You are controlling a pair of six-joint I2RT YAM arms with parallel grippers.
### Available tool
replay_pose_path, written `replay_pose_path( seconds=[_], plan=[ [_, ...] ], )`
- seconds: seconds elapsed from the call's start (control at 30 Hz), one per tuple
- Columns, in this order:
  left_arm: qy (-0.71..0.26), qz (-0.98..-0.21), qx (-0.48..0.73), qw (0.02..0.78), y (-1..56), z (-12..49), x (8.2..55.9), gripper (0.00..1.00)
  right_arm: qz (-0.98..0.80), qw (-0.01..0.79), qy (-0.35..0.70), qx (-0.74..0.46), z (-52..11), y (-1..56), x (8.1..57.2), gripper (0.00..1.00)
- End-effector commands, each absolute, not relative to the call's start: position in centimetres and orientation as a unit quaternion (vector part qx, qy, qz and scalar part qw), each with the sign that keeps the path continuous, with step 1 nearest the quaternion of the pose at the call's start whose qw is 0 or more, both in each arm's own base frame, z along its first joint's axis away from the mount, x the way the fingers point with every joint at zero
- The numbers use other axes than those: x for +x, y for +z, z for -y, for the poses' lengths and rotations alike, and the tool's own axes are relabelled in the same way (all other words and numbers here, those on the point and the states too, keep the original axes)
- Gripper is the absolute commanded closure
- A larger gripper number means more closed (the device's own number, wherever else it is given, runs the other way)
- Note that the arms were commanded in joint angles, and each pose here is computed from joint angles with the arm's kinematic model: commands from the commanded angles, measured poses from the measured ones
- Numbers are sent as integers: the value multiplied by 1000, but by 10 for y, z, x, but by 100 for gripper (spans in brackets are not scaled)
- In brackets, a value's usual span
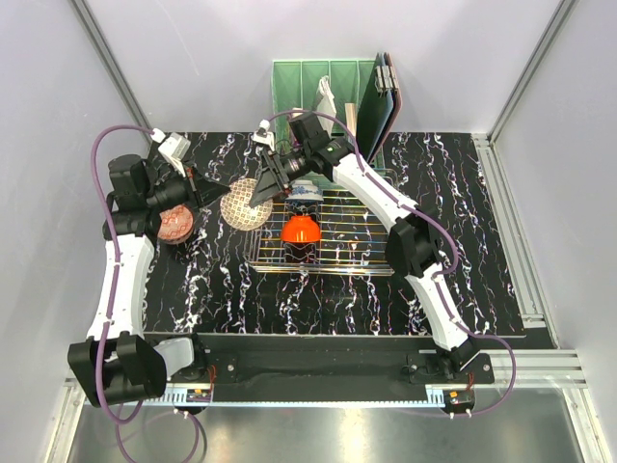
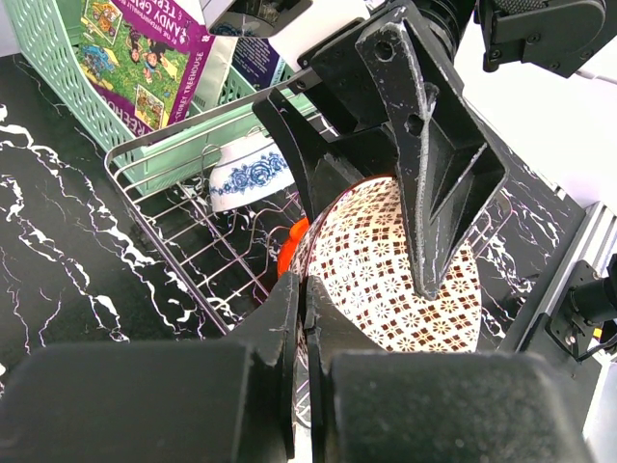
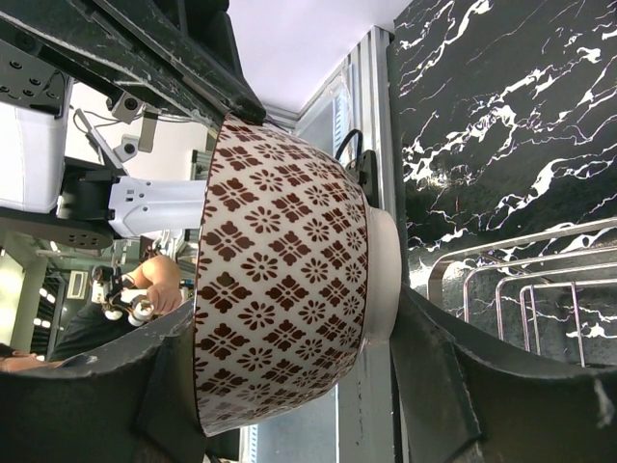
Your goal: Load the bowls into the dish rack
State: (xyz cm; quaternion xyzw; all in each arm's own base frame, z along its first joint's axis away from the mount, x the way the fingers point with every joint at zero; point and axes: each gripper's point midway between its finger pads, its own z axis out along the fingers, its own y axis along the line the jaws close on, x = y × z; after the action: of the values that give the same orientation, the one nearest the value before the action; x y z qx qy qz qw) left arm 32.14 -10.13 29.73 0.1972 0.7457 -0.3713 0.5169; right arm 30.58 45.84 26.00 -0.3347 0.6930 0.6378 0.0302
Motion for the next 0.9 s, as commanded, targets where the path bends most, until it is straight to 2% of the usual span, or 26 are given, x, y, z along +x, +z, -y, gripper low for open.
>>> replay_pose_path(
  seconds=[0.0,0.13,0.17,0.2,0.3,0.37,0.53,0.87],
  plan=[
    [-370,-730,215,533,306,104,322,100,-645,28,667,-372,-454,297,286,100],
    [-372,-731,215,530,306,104,323,98,-659,33,659,-362,-456,289,290,100],
    [-372,-730,215,531,307,104,323,94,-663,35,657,-359,-456,287,292,100],
    [-372,-731,214,530,307,104,323,84,-665,36,655,-357,-457,285,293,100],
    [-371,-730,216,531,309,104,323,83,-675,40,648,-350,-459,279,296,100],
    [-373,-730,216,530,309,105,322,75,-680,43,644,-346,-460,276,298,100],
    [-374,-730,214,530,309,104,323,67,-695,43,635,-335,-461,263,301,100],
    [-353,-741,207,533,304,98,323,71,-759,111,557,-318,-449,238,330,100]
  ],
)
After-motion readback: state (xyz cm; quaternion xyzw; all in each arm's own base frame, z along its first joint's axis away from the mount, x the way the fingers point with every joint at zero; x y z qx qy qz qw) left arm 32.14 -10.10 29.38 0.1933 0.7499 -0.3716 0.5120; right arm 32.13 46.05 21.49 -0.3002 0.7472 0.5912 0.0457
